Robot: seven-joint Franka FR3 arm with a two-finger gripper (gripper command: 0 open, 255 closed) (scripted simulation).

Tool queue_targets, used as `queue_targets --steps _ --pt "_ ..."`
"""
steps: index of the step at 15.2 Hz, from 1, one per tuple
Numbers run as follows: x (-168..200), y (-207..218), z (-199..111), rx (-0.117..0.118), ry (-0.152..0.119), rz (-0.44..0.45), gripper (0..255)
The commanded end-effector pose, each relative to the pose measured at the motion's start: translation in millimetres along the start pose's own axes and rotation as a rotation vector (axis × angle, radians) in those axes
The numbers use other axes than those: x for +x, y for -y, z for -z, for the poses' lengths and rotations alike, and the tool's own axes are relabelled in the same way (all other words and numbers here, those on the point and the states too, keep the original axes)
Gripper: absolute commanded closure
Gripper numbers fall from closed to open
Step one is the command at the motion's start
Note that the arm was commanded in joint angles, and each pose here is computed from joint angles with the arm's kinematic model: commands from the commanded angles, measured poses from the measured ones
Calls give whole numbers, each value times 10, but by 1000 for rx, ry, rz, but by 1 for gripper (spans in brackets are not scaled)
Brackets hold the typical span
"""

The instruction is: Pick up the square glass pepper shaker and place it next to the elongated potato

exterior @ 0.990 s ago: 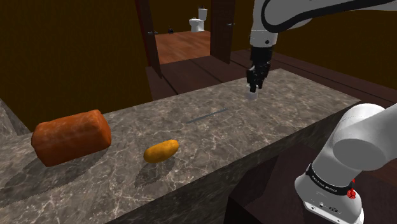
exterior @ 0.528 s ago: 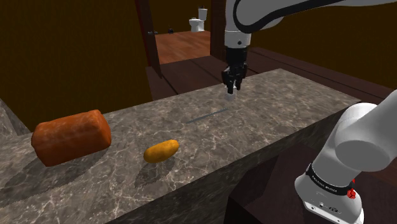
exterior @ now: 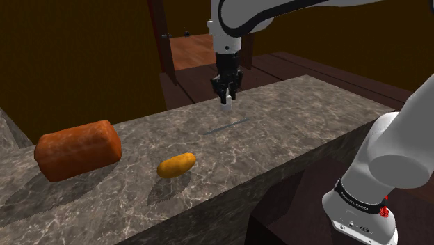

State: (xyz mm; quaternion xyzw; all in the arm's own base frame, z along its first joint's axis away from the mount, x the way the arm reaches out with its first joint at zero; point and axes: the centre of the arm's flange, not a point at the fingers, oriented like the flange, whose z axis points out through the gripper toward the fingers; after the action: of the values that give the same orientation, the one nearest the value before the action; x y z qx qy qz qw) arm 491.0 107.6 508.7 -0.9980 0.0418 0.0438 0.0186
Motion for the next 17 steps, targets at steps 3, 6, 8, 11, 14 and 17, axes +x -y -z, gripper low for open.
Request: queue_targets --steps 3,6,8,11,14,17 --pt "324 429 2 1 0 -1 255" --pt "563 745 14 1 0 -1 255" --pt "722 955 22 1 0 -1 255" --pt "961 1271 34 1 0 -1 255" --pt "1200 1586 45 1 0 -1 255" --pt "1439 1901 57 1 0 -1 255"
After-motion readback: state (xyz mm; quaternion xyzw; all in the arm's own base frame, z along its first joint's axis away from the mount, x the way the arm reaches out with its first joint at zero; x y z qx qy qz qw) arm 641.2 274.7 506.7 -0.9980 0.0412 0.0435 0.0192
